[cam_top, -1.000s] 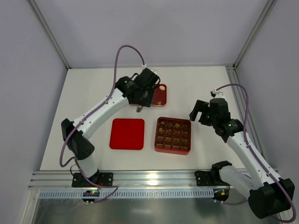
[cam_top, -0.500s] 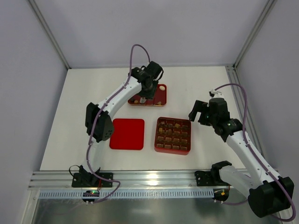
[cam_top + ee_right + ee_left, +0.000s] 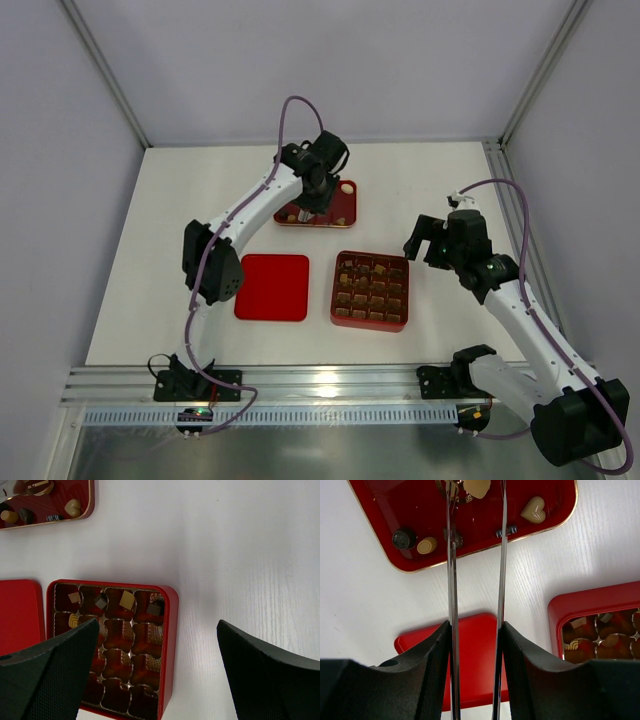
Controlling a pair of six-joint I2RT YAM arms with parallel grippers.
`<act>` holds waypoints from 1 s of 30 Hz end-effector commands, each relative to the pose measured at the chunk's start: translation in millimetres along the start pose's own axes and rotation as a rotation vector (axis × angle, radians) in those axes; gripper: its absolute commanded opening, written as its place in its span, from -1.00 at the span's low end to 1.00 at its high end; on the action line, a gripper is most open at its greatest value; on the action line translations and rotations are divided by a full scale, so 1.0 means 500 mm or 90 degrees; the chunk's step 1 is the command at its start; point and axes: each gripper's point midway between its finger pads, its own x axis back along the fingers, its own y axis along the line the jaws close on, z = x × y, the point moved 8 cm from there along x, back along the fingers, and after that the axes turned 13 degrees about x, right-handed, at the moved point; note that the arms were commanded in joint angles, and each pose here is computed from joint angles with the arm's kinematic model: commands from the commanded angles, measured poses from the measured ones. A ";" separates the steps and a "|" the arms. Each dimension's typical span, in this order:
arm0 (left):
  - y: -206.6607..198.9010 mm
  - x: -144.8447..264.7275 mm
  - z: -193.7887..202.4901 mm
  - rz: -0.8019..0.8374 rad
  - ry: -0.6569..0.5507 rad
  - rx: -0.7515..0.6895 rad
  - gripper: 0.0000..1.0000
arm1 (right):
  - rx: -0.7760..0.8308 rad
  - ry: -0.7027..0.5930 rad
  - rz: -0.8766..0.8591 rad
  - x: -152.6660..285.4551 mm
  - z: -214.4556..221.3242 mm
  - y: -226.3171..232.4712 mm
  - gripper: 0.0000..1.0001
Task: Pack the chocolate
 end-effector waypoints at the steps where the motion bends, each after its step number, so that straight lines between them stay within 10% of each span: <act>1: 0.009 0.003 -0.009 0.007 0.001 -0.016 -0.13 | -0.002 -0.042 -0.011 0.011 -0.028 0.005 1.00; 30: 0.026 -0.034 0.001 0.006 0.044 -0.078 -0.21 | -0.004 -0.041 -0.008 0.012 -0.027 0.004 1.00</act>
